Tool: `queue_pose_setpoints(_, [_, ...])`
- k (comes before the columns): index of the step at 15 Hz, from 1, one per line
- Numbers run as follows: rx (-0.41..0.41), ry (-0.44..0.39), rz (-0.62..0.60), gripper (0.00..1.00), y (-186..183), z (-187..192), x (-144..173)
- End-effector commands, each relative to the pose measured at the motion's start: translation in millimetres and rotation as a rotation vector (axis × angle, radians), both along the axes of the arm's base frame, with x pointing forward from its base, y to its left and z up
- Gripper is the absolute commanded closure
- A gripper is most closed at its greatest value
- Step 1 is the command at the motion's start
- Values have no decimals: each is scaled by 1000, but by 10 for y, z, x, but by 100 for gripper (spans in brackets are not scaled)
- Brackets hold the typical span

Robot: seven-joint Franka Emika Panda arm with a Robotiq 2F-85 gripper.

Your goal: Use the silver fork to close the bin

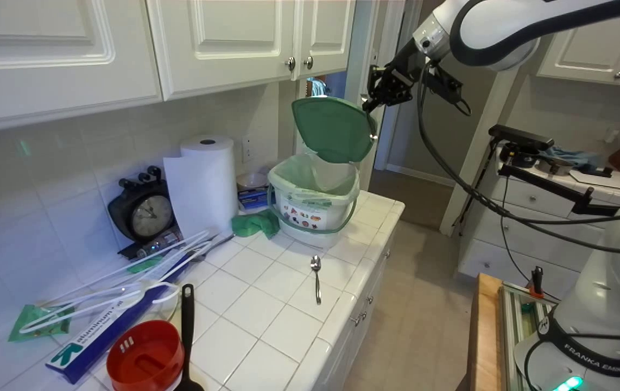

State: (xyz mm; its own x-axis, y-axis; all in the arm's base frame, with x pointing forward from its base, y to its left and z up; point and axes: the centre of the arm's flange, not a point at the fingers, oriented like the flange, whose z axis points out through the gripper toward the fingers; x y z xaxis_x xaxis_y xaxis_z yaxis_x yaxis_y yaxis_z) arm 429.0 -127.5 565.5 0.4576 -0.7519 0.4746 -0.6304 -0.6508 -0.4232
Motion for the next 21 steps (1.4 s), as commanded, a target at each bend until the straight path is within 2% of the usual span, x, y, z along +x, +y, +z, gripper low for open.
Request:
queue_pose_setpoints(1, [89,-47,-11,96,-72,-24,-104])
queue_pose_setpoints(6, [186,-59,11,96,-180,11,-136])
queue_pose_setpoints(9, [237,-61,-28,96,-263,7,-132])
queue_pose_setpoints(14, [282,-63,-46,96,-346,36,-154])
queue_pose_setpoints(21, [385,-117,-8,96,-479,-39,-165])
